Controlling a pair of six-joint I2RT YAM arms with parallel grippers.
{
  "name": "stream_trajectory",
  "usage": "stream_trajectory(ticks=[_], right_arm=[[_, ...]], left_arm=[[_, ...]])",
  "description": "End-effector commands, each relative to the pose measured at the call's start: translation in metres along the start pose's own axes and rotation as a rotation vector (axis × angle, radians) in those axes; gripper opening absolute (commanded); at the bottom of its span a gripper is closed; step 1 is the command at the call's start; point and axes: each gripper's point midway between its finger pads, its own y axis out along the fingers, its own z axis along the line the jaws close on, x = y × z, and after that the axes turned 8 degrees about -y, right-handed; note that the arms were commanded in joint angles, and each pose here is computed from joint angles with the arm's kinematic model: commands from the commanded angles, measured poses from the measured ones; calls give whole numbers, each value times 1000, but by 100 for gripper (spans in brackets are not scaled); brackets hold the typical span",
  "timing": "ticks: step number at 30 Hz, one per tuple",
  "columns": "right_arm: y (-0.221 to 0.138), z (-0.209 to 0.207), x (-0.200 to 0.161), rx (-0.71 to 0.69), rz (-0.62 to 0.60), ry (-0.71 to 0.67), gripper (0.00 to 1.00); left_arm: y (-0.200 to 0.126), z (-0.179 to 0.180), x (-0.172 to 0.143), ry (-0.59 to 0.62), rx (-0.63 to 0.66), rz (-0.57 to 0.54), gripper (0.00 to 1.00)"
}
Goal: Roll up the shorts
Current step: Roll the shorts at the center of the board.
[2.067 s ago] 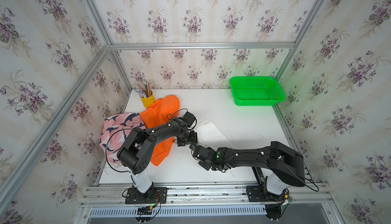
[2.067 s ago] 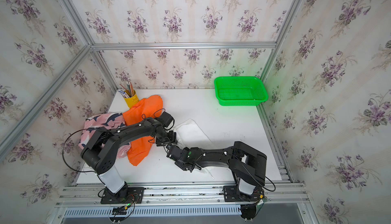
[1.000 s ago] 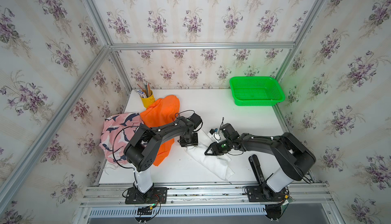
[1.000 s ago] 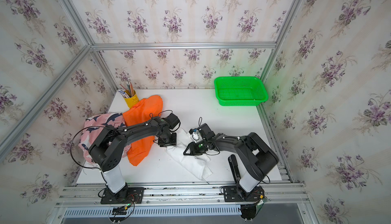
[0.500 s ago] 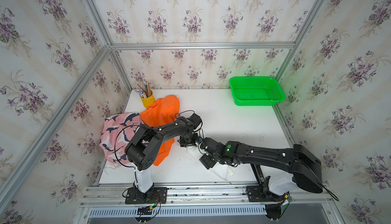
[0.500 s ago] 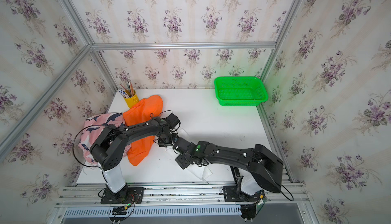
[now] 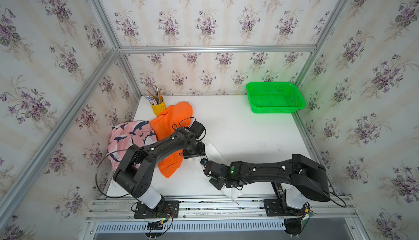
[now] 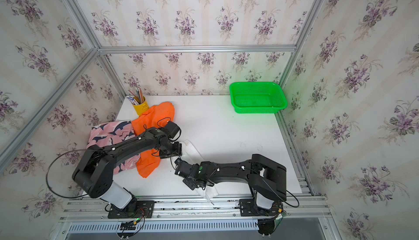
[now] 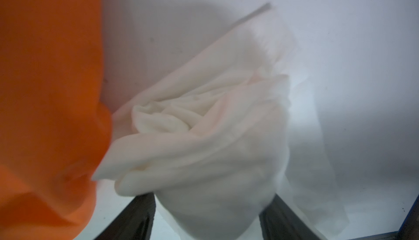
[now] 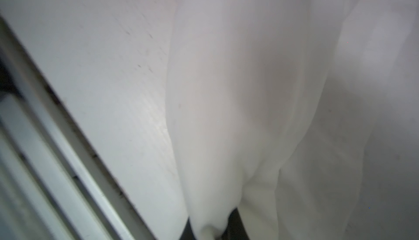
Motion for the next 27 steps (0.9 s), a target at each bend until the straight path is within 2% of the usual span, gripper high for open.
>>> stream_trajectory(ticks=[1,5,10,16,18,21,24,27], right_arm=[[-22,25,20,376,-108,178,0],[-43,-9,21,668,-213,445,0],[-39,-54,-2,687,-212,610,0],[-11,-92,-49,570,-111,770,0],[-4,-94,-62,534,-78,788,3],[-1,-115,-78,416,-55,808,18],[-7,-128,-85,294,-44,782,32],[-27,-140,-84,170,-54,749,44]], left_arm=[[-29,13,7,20,58,-61,76],[-50,0,10,34,24,-77,77],[-47,-30,6,91,7,-52,78],[-15,-66,0,139,5,2,80],[2,-73,1,154,17,26,80],[29,-76,12,181,70,32,77],[57,-77,19,208,118,66,67],[76,-75,22,219,147,98,56]])
